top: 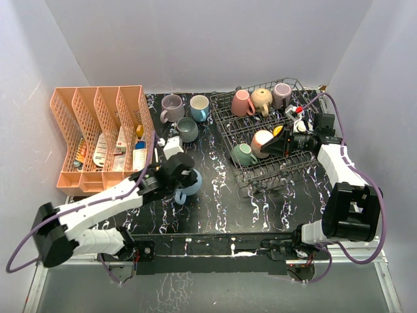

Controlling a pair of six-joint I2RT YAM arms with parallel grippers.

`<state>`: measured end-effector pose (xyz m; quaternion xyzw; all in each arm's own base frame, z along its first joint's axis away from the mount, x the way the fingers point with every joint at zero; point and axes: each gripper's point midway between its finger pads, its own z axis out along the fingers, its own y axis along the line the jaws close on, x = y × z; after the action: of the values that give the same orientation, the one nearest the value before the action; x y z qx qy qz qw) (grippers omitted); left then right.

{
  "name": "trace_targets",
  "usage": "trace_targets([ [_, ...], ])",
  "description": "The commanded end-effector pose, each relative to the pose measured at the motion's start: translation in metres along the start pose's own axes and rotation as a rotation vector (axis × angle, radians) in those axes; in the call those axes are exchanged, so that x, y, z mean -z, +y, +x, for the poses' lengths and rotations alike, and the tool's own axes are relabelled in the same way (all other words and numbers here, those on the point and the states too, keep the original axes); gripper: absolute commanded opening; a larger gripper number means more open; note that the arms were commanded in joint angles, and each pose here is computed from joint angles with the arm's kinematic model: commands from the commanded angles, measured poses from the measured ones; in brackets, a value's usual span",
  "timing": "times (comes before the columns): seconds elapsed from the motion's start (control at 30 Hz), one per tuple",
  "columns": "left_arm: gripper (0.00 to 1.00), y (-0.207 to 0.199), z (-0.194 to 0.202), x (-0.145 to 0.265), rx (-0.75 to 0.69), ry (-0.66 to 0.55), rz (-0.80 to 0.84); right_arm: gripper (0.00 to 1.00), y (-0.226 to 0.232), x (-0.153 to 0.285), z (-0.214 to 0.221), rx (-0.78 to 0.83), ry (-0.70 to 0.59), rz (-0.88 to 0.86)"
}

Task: Load the cups into the dish rack
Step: Pick up the cup at the center of the board, then turn the cup upside down in the dish rack.

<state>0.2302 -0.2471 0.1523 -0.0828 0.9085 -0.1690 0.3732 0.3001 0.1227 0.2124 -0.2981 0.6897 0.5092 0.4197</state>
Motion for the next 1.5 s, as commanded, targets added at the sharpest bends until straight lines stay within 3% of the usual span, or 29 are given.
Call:
trace_targets([
  [0.0,0.0,-0.043,-0.054,0.041,0.155,-0.193,0.31,0.24,0.019,0.002,-0.015,0.118,-0.044,-0.069],
  [0.27,0.0,-0.071,-0.08,0.082,0.245,-0.316,0.613,0.24,0.034,0.001,-0.021,0.172,-0.055,-0.117],
  [0.7,0.0,-0.094,-0.149,0.109,0.457,-0.473,0.917,0.32,0.057,-0.016,-0.051,0.223,-0.004,-0.142],
  [1.03,0.0,-0.119,-0.211,0.134,0.601,-0.57,1.127,0.42,0.091,-0.042,-0.078,0.069,-0.03,-0.189],
  [1.23,0.0,-0.144,-0.235,0.151,0.622,-0.591,1.268,0.49,0.092,-0.052,-0.09,-0.124,-0.058,-0.201],
  [1.37,0.0,-0.154,-0.245,0.155,0.639,-0.59,1.32,0.5,0.098,-0.057,-0.089,-0.163,-0.047,-0.223],
  [1.47,0.0,-0.158,-0.252,0.164,0.653,-0.609,1.372,0.58,0.105,-0.059,-0.092,-0.151,-0.065,-0.219],
])
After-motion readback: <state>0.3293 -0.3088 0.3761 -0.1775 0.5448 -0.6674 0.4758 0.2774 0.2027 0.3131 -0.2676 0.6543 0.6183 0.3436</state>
